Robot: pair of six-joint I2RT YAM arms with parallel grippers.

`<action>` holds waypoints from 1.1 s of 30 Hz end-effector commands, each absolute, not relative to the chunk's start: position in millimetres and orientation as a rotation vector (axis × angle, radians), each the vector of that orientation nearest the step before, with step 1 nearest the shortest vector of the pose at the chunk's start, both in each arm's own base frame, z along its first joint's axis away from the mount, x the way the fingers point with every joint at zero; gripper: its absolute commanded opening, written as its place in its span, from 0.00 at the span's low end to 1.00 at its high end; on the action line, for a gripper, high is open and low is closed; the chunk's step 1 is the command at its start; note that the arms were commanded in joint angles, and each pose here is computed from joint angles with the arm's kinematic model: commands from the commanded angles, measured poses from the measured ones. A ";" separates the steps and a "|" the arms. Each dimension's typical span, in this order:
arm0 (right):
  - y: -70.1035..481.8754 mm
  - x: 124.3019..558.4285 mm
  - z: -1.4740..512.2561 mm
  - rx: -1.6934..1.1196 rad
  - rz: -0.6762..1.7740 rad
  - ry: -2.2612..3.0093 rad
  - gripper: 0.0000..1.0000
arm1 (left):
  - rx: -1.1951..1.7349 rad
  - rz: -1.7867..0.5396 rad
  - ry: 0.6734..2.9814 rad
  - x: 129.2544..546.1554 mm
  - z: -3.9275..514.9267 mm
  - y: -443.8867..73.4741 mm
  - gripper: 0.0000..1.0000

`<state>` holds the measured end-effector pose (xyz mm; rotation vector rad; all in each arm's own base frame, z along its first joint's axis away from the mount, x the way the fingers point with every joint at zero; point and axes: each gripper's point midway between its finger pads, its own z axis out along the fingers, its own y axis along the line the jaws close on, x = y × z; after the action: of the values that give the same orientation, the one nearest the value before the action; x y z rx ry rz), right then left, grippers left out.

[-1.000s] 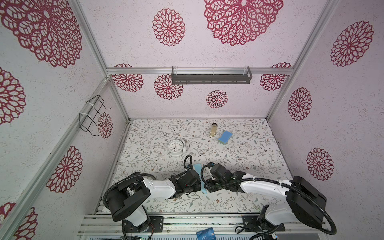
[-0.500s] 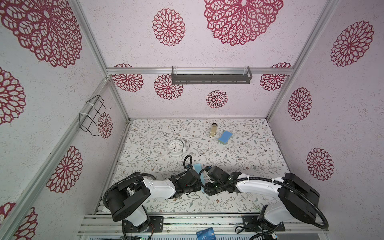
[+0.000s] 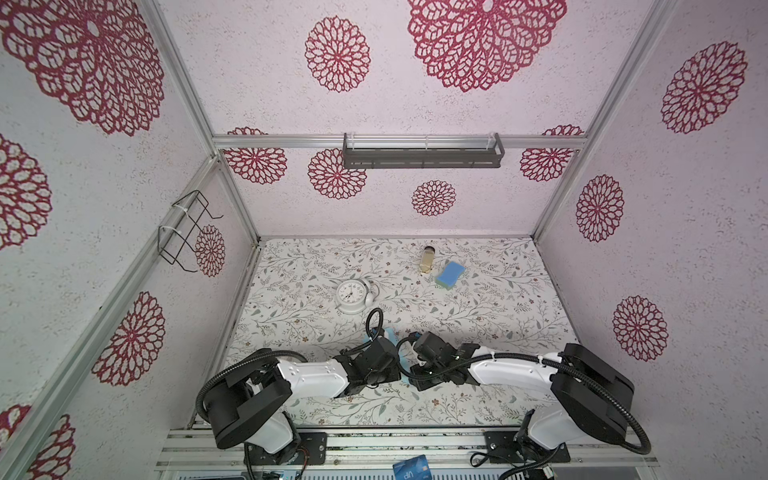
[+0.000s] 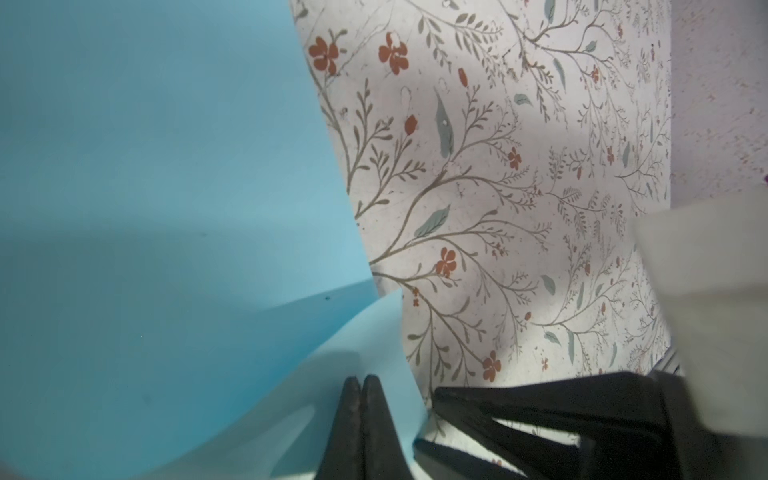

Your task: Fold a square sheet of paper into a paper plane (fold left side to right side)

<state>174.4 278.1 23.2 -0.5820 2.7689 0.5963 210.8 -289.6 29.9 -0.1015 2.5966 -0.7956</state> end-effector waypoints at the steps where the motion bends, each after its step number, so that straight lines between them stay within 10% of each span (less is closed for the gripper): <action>1: 272.1 172.4 14.2 -0.587 0.535 2.800 0.24 | -0.078 -0.798 2.551 214.6 45.5 -291.5 0.00; 29: 277.9 174.9 20.2 -0.557 0.570 2.793 0.14 | -0.191 -0.740 2.614 201.3 5.4 -269.4 0.00; 33: 283.5 184.1 52.1 -0.490 0.630 2.724 0.28 | -0.220 -0.721 2.625 200.2 1.7 -266.6 0.00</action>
<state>176.7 280.8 26.0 -0.5516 2.7675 0.6053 204.2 -275.7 14.4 -0.1739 2.6006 -0.7820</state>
